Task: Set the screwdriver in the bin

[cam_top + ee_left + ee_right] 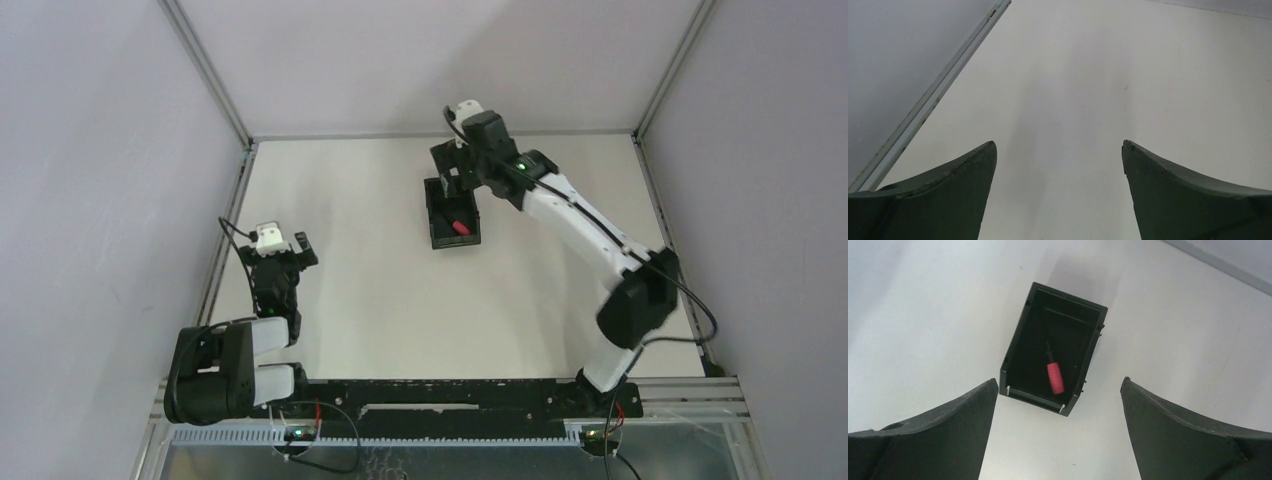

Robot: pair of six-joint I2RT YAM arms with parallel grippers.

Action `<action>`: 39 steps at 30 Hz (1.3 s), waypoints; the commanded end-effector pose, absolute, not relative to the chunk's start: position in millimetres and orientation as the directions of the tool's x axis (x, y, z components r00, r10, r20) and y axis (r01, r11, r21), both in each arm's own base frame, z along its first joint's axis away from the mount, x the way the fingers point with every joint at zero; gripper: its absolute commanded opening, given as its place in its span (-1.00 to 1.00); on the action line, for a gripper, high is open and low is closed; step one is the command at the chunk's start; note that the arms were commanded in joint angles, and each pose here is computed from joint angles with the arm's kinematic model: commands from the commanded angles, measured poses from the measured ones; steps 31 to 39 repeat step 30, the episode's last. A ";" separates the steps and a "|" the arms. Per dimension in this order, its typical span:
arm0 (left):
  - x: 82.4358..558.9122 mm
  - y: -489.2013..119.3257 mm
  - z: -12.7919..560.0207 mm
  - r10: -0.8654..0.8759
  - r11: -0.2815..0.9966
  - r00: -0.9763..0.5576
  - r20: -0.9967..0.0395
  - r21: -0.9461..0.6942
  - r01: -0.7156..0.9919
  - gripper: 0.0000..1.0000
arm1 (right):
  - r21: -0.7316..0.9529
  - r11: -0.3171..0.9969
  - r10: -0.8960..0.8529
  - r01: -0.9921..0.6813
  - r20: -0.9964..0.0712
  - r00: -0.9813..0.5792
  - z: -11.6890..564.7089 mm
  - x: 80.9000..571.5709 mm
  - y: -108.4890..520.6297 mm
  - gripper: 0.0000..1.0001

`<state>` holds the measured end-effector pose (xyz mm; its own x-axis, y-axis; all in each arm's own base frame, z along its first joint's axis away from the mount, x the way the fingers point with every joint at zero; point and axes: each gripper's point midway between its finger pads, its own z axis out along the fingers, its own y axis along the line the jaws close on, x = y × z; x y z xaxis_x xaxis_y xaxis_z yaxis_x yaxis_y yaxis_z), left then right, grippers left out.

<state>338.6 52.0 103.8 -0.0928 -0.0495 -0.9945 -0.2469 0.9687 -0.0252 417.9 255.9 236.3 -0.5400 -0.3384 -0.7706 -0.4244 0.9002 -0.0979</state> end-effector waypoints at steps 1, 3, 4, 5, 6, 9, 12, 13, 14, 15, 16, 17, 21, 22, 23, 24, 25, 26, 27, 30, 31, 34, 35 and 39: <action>353.8 52.0 134.9 -0.027 0.970 -0.005 -1.000 -0.025 -0.241 1.00 | 0.016 0.905 -0.188 -0.425 -0.882 -0.433 275.1 402.5 251.0 0.99; 354.0 52.0 135.2 -0.026 0.970 -0.005 -1.000 -0.024 -0.241 1.00 | 0.044 0.907 -0.141 -0.418 -0.905 -0.401 280.8 388.4 237.8 0.99; 353.8 52.0 134.7 -0.026 0.970 -0.006 -1.000 -0.024 -0.241 1.00 | 0.053 0.910 -0.123 -0.411 -0.913 -0.389 280.0 381.3 230.1 0.99; 353.8 51.9 135.1 -0.027 0.970 -0.005 -1.000 -0.025 -0.241 1.00 | 0.063 0.914 -0.095 -0.401 -0.928 -0.361 287.2 372.6 219.8 0.99; 353.8 52.0 135.0 -0.026 0.970 -0.005 -1.000 -0.024 -0.241 1.00 | 0.066 0.919 -0.087 -0.388 -0.928 -0.362 278.9 369.0 213.2 0.99; 354.0 51.8 135.3 -0.026 0.970 -0.005 -1.000 -0.024 -0.240 1.00 | 0.081 0.933 -0.046 -0.349 -0.939 -0.341 270.2 350.5 185.3 0.99; 354.0 51.9 135.4 -0.027 0.970 -0.004 -1.000 -0.025 -0.241 1.00 | 0.117 0.956 0.017 -0.269 -0.938 -0.347 251.3 336.6 159.1 0.99; 354.1 52.1 135.6 -0.027 0.970 -0.004 -1.000 -0.026 -0.242 1.00 | 0.140 0.962 0.054 -0.235 -0.940 -0.337 247.8 332.5 150.8 0.99; 354.0 52.0 135.4 -0.026 0.970 -0.005 -1.000 -0.024 -0.241 1.00 | 0.160 0.964 0.082 -0.211 -0.937 -0.338 239.0 327.3 144.3 0.99; 353.9 51.9 135.2 -0.027 0.970 -0.005 -1.000 -0.025 -0.241 1.00 | 0.178 0.967 0.110 -0.183 -0.938 -0.330 233.0 322.0 136.8 0.99; 353.8 52.0 134.8 -0.027 0.970 -0.006 -1.000 -0.025 -0.241 1.00 | 0.201 0.969 0.143 -0.143 -0.930 -0.338 218.5 315.5 128.7 0.99; 353.9 52.1 135.1 -0.026 0.970 -0.005 -1.000 -0.024 -0.241 1.00 | 0.210 0.971 0.160 -0.117 -0.927 -0.338 209.0 309.9 122.1 0.99; 353.7 52.4 134.9 -0.025 0.970 -0.006 -1.000 -0.023 -0.242 1.00 | 0.255 0.966 0.225 -0.039 -0.907 -0.356 176.2 291.0 104.7 0.99; 353.8 52.2 134.9 -0.027 0.970 -0.005 -1.000 -0.025 -0.242 1.00 | 0.262 0.965 0.238 -0.016 -0.901 -0.362 167.7 287.4 100.6 0.99; 354.0 52.4 135.4 -0.027 0.970 -0.004 -1.000 -0.025 -0.242 1.00 | 0.270 0.963 0.255 0.009 -0.895 -0.365 159.2 284.4 96.7 0.99; 353.8 52.1 134.9 -0.027 0.970 -0.006 -1.000 -0.025 -0.242 1.00 | 0.274 0.961 0.262 0.019 -0.893 -0.367 152.0 282.2 94.8 0.99; 353.7 52.2 134.8 -0.027 0.970 -0.006 -1.000 -0.024 -0.242 1.00 | 0.277 0.961 0.265 0.024 -0.890 -0.371 145.4 280.3 93.8 0.99; 353.8 52.6 135.0 -0.027 0.970 -0.006 -1.000 -0.024 -0.243 1.00 | 0.281 0.960 0.269 0.023 -0.889 -0.372 141.6 279.6 94.0 0.99; 353.9 52.5 135.3 -0.027 0.970 -0.005 -1.000 -0.025 -0.243 1.00 | 0.283 0.959 0.269 0.020 -0.887 -0.375 137.6 278.7 94.2 0.99; 353.8 52.2 134.9 -0.026 0.970 -0.006 -1.000 -0.024 -0.241 1.00 | 0.287 0.958 0.272 0.015 -0.886 -0.375 131.8 278.4 95.5 0.99; 353.8 52.2 134.9 -0.026 0.970 -0.006 -1.000 -0.024 -0.241 1.00 | 0.287 0.958 0.272 0.015 -0.886 -0.375 131.8 278.4 95.5 0.99; 353.8 52.2 134.9 -0.026 0.970 -0.006 -1.000 -0.024 -0.241 1.00 | 0.287 0.958 0.272 0.015 -0.886 -0.375 131.8 278.4 95.5 0.99; 353.8 52.2 134.9 -0.026 0.970 -0.006 -1.000 -0.024 -0.241 1.00 | 0.287 0.958 0.272 0.015 -0.886 -0.375 131.8 278.4 95.5 0.99; 353.8 52.2 134.9 -0.026 0.970 -0.006 -1.000 -0.024 -0.241 1.00 | 0.287 0.958 0.272 0.015 -0.886 -0.375 131.8 278.4 95.5 0.99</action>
